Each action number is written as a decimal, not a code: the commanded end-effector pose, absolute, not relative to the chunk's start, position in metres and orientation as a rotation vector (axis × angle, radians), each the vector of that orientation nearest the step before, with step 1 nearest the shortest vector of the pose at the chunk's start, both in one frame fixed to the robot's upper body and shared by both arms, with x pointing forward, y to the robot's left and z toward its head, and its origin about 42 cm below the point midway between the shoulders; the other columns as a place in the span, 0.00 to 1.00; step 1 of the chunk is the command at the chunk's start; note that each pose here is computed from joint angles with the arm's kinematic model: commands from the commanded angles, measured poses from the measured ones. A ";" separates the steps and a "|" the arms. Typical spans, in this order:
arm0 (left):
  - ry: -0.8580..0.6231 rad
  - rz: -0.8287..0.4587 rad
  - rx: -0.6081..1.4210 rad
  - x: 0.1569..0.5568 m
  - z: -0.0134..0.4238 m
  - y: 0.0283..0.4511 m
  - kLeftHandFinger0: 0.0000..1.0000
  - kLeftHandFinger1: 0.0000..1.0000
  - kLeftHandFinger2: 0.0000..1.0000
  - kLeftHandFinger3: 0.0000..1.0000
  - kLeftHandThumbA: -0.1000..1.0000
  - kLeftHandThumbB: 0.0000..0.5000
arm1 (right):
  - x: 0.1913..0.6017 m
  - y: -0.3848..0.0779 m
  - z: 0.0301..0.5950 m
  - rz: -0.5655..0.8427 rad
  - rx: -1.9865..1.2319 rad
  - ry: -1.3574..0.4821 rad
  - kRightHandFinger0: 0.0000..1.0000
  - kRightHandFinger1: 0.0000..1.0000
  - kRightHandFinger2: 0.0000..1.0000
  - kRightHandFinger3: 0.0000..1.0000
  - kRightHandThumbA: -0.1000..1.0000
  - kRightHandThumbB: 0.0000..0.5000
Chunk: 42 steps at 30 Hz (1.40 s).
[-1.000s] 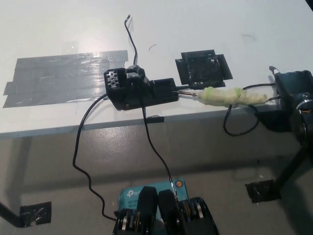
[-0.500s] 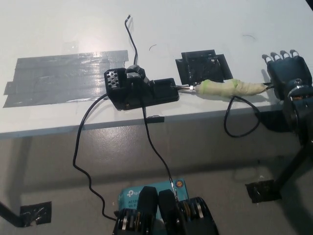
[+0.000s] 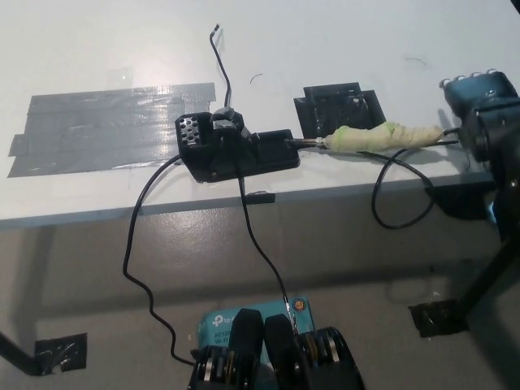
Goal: The robot uses its right hand to grab the soldering gun kept on the middle of the table and pulls it out of its base and keep it on the right side of the base
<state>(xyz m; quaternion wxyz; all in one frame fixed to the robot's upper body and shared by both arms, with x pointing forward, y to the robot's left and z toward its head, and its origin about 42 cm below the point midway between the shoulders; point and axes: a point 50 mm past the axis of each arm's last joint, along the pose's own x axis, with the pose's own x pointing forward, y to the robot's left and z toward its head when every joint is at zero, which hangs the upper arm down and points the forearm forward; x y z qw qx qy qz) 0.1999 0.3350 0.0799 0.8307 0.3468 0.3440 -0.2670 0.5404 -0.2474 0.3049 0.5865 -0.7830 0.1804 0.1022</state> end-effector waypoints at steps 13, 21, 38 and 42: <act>0.738 -0.594 0.762 0.195 0.092 0.343 1.00 1.00 1.00 1.00 0.62 0.21 | 0.558 -0.291 0.427 0.624 -0.968 0.680 1.00 1.00 1.00 1.00 0.68 1.00; 0.739 -0.598 0.766 0.195 0.093 0.344 1.00 1.00 1.00 1.00 0.62 0.19 | 0.552 -0.309 0.438 0.616 -0.830 0.548 1.00 1.00 1.00 1.00 0.89 1.00; 0.750 -0.595 0.746 0.190 0.088 0.341 1.00 1.00 1.00 1.00 0.65 0.20 | 0.484 -0.391 0.509 0.434 -0.722 0.121 1.00 1.00 1.00 1.00 0.70 0.93; 0.745 -0.580 0.735 0.192 0.089 0.344 1.00 1.00 1.00 1.00 0.63 0.21 | 0.391 -0.434 0.491 0.371 -0.642 -0.159 1.00 1.00 1.00 1.00 0.60 0.84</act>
